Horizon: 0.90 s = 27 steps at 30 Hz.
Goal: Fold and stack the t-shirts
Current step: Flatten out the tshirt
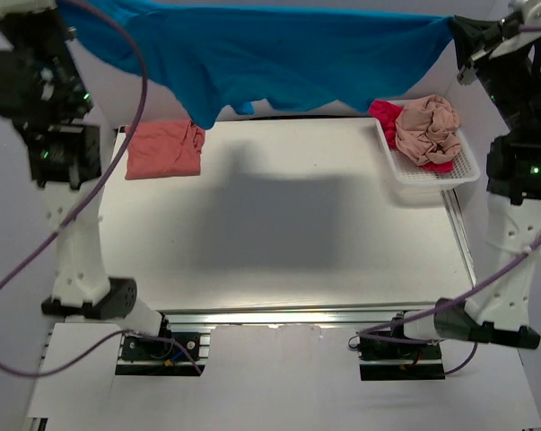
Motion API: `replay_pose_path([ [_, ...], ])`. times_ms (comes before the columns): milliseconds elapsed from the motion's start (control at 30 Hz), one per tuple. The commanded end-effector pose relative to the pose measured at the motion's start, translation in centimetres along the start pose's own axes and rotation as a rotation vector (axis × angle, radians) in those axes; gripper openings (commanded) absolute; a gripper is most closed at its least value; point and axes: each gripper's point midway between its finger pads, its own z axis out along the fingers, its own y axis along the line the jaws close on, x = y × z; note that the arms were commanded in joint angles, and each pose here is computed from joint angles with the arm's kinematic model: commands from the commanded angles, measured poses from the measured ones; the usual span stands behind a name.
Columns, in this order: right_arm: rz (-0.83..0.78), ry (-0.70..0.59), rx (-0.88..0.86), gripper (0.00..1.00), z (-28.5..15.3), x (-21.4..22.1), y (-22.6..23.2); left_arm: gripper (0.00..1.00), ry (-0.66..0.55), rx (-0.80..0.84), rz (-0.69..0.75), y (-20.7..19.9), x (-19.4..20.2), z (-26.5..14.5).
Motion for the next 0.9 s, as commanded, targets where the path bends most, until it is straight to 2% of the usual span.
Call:
replay_pose_path([
  [0,0.069,0.097,-0.02,0.0,0.0,5.4,0.9,0.01,0.04,-0.01,0.025,1.5,0.5,-1.8],
  [200,0.08,0.152,-0.012,0.0,-1.1,7.9,1.7,0.01,0.107,0.009,0.068,1.1,3.1,-2.7],
  [400,0.047,0.144,0.02,0.0,-0.7,6.9,0.5,0.02,0.094,-0.003,0.075,0.9,2.5,-1.3],
  [433,0.056,0.168,0.019,0.0,-0.1,8.0,0.3,0.02,0.096,0.0,0.089,0.4,3.1,-0.9],
  [467,0.042,0.151,0.027,0.0,0.2,7.0,-0.3,0.02,0.095,-0.002,0.093,0.3,3.2,-0.6],
  [600,0.063,0.197,0.03,0.0,2.2,9.5,-1.3,0.02,0.138,-0.002,0.142,-1.3,6.4,0.8],
  [633,0.08,0.224,0.03,0.0,3.0,11.4,-1.4,0.02,0.16,0.008,0.164,-2.4,8.3,1.5],
  [733,0.095,0.256,0.038,0.0,4.1,14.1,-1.9,0.03,0.154,0.003,0.178,-3.3,9.2,3.0],
  [767,0.096,0.253,0.037,0.0,4.4,14.4,-1.9,0.03,0.179,0.014,0.2,-4.7,11.5,3.9],
  [800,0.098,0.263,0.039,0.0,4.8,15.3,-2.1,0.03,0.14,-0.01,0.185,-4.3,10.2,4.4],
  [867,0.102,0.271,0.041,0.0,5.2,15.9,-2.2,0.04,0.134,-0.017,0.221,-4.7,11.0,5.0],
])
